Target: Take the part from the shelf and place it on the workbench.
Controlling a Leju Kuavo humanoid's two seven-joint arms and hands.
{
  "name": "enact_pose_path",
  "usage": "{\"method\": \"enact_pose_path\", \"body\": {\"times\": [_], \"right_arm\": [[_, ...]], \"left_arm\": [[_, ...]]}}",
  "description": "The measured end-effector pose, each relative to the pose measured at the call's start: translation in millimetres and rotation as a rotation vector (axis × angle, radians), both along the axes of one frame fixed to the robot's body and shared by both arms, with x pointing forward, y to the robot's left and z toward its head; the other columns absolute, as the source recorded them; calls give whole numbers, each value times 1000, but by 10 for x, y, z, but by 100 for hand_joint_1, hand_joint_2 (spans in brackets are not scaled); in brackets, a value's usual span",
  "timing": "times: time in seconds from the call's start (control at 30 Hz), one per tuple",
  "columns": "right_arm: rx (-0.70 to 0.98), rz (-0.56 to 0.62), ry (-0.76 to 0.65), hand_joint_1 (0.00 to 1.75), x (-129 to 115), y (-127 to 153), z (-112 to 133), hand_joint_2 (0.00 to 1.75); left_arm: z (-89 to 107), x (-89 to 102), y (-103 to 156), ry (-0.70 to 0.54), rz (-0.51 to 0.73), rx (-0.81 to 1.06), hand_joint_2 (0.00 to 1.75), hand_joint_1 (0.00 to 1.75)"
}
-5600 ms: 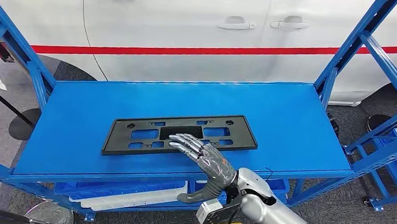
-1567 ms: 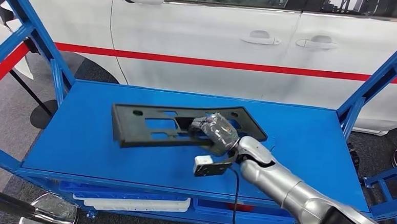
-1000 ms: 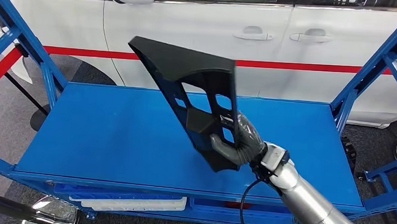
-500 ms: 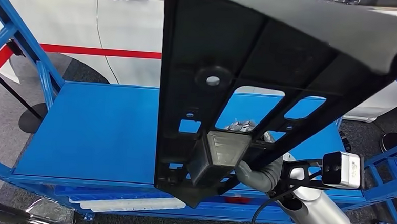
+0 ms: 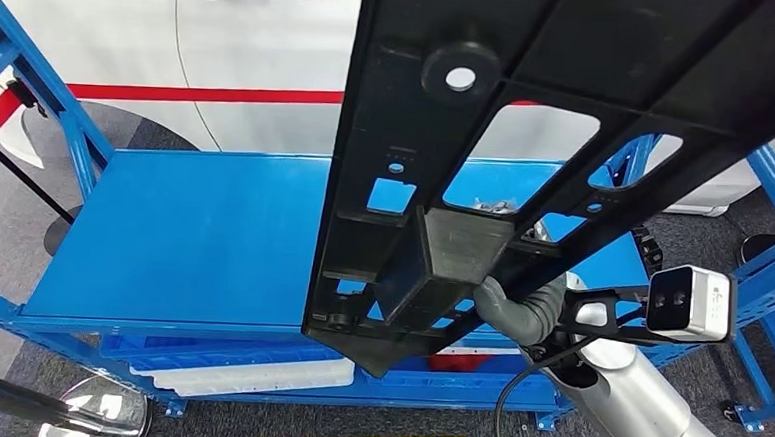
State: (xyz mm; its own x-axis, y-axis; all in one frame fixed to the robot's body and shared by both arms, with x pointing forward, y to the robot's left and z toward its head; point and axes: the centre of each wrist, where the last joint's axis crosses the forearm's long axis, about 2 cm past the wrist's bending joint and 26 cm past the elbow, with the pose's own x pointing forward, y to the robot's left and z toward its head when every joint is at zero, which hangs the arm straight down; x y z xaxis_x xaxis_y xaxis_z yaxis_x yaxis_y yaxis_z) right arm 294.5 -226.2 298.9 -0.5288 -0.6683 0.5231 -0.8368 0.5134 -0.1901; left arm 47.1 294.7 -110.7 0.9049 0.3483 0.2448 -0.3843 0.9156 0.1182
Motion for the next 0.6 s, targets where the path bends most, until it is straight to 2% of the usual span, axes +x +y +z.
{"method": "enact_pose_path", "body": {"times": [0.37,0.6], "right_arm": [[88,-33,29,159,75,-12,112,175],[164,-101,64,159,33,-19,23,175]], "left_arm": [[-2,-25,81,20,-16,23,0,0],[-7,-86,116,34,-30,45,0,0]]}}
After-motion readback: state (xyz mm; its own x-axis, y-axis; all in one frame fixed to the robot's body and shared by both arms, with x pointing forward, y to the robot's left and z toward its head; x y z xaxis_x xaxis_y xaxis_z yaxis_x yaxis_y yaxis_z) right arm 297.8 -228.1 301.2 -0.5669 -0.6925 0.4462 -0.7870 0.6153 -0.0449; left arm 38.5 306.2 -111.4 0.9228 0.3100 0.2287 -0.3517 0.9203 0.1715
